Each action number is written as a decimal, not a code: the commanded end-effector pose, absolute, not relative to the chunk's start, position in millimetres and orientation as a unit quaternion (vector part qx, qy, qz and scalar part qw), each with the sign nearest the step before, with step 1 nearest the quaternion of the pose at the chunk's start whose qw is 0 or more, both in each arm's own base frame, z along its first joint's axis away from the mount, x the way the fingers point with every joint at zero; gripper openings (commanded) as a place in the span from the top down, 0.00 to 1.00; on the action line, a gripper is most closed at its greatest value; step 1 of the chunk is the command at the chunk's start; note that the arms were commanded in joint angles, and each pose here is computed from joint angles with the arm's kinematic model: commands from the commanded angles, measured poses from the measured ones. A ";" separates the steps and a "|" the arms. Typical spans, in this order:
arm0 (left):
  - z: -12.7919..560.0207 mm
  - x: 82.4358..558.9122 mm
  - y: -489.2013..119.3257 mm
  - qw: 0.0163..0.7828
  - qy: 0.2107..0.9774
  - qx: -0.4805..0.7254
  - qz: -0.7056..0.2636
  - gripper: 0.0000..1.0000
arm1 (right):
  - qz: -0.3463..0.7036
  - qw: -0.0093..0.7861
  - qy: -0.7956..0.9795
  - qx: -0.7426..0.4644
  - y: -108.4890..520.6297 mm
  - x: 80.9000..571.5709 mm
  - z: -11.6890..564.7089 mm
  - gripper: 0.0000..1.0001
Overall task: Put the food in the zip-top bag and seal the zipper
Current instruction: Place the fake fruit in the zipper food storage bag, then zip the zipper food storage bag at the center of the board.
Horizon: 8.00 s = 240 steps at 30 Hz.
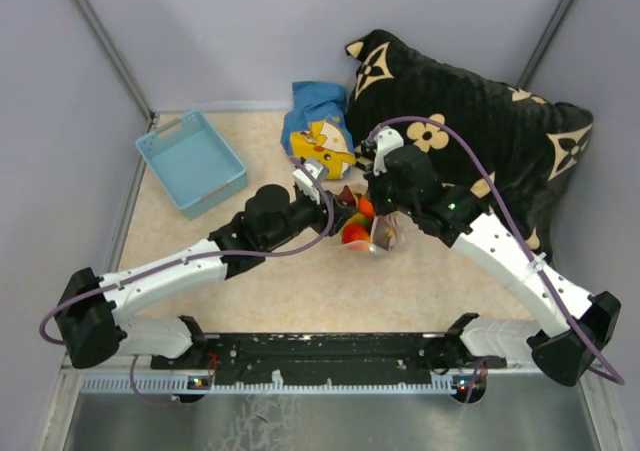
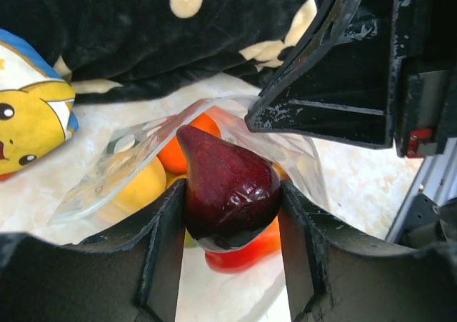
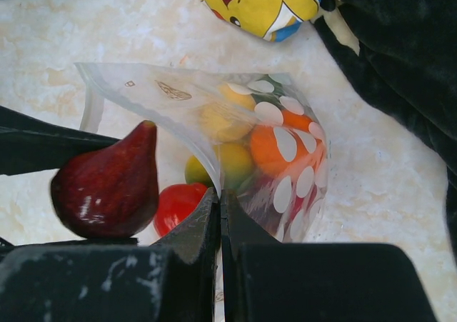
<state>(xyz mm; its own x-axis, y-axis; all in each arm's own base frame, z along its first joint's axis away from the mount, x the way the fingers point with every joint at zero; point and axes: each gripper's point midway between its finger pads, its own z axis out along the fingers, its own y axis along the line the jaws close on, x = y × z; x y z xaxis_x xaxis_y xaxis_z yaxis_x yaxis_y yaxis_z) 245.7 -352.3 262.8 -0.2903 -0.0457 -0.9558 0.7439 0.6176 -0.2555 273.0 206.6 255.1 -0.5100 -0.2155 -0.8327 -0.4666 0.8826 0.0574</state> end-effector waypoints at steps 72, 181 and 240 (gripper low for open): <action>229.2 238.5 -272.3 0.494 0.817 0.045 -0.294 1.00 | 0.225 0.567 0.759 -0.228 213.9 255.8 315.4 0.54; 264.0 206.4 -373.1 0.403 0.469 0.715 -0.326 0.87 | 0.268 0.701 0.568 -0.338 206.1 199.1 272.5 1.00; 274.2 202.0 -318.1 0.427 0.513 0.680 -0.304 0.98 | 0.289 0.628 0.559 -0.457 250.5 202.0 287.0 0.39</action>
